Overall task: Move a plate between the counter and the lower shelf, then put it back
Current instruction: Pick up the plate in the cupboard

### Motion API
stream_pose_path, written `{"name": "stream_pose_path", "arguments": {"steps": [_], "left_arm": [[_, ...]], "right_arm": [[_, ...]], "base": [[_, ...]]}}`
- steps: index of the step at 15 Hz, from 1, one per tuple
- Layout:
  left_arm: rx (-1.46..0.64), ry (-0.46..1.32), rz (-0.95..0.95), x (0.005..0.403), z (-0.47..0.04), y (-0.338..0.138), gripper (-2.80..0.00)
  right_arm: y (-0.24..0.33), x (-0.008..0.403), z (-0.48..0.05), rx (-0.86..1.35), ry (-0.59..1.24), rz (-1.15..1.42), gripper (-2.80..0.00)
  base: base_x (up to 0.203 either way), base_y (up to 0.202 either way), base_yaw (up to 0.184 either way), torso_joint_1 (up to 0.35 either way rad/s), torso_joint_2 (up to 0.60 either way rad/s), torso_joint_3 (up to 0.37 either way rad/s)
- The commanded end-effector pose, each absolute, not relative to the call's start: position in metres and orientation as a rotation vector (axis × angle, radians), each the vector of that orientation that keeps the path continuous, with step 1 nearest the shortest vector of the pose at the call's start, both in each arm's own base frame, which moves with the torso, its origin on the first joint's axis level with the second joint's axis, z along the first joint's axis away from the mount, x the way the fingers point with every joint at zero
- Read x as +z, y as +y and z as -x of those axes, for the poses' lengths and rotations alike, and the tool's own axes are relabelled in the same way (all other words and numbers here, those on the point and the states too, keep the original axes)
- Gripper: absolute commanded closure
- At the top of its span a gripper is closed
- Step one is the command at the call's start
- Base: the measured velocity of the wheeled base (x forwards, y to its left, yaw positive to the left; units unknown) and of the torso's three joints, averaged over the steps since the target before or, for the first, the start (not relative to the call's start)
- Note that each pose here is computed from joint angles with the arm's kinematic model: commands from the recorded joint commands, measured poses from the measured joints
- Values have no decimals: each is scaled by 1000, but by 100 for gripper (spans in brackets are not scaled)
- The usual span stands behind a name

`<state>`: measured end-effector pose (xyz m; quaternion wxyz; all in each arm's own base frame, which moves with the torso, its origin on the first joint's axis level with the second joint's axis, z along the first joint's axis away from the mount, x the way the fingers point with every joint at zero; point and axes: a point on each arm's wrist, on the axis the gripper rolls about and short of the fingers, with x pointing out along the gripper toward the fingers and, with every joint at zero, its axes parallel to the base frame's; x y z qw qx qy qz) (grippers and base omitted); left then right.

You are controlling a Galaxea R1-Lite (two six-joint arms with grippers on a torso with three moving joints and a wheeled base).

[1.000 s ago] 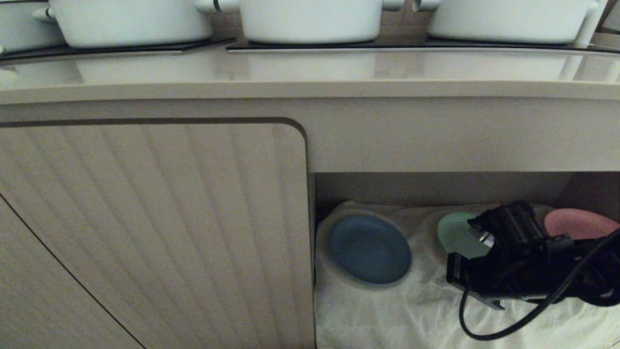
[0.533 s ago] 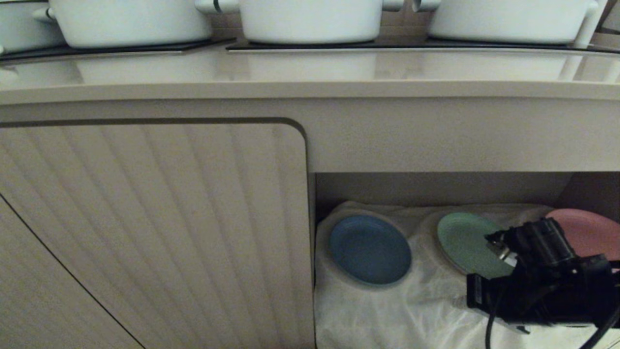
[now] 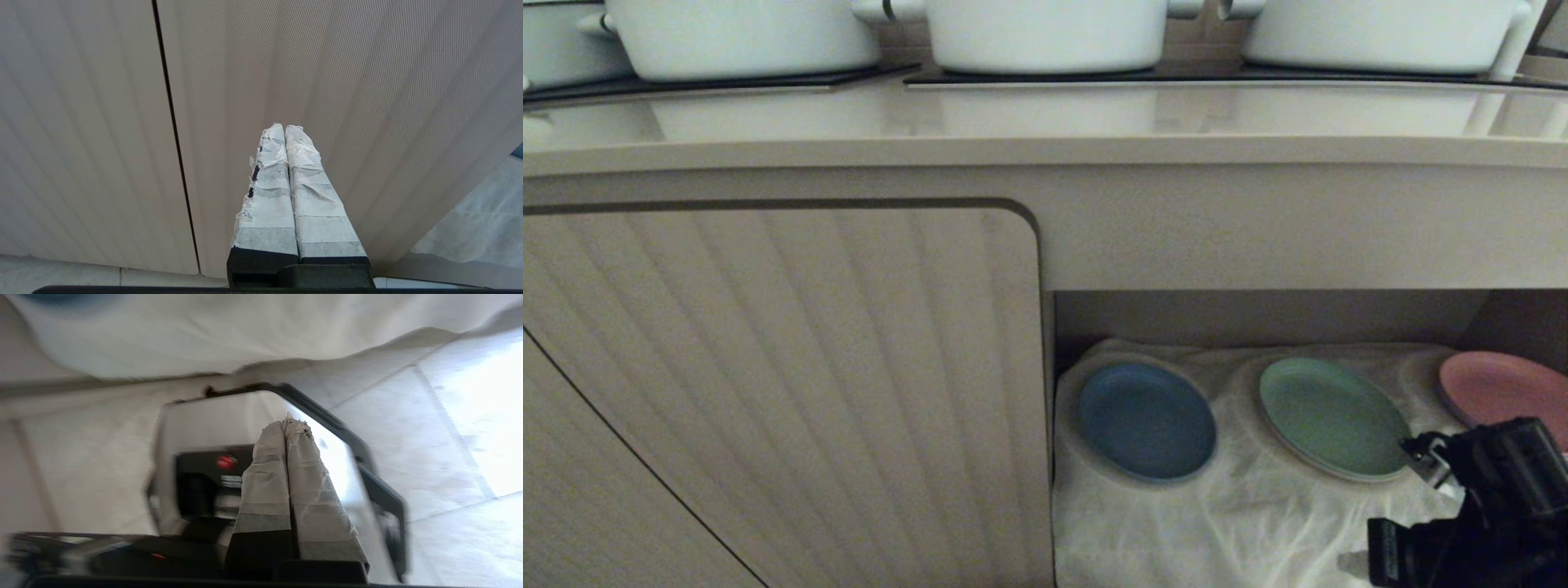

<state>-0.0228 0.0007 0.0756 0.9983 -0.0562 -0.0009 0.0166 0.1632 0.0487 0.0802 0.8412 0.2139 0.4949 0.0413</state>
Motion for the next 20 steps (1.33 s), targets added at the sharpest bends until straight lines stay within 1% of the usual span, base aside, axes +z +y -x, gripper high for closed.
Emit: {"name": "stream_pose_path", "arguments": {"steps": [1,4,6,8,12,17,20], "left_arm": [[34,-2,114,75,23,1,0],[34,-3,114,76,23,1,0],[34,-3,114,76,23,1,0],[34,-2,114,75,23,1,0],[34,-3,114,76,23,1,0],[34,-2,114,75,23,1,0],[34,-2,114,76,23,1,0]], "right_arm": [[42,81,-148,80,1018,-430,0],[31,85,-136,36,966,-447,0],[26,84,-130,-50,922,-420,0],[23,87,-128,-92,880,-405,0],[11,87,-105,-123,804,-298,0],[4,99,-83,-125,622,-175,0],[0,99,-59,-103,470,-71,0]], "base": [[0,0,0,0,0,0],[0,0,0,0,0,0],[0,0,0,0,0,0],[0,0,0,0,0,0],[0,0,0,0,0,0],[0,0,0,0,0,0],[0,0,0,0,0,0]]}}
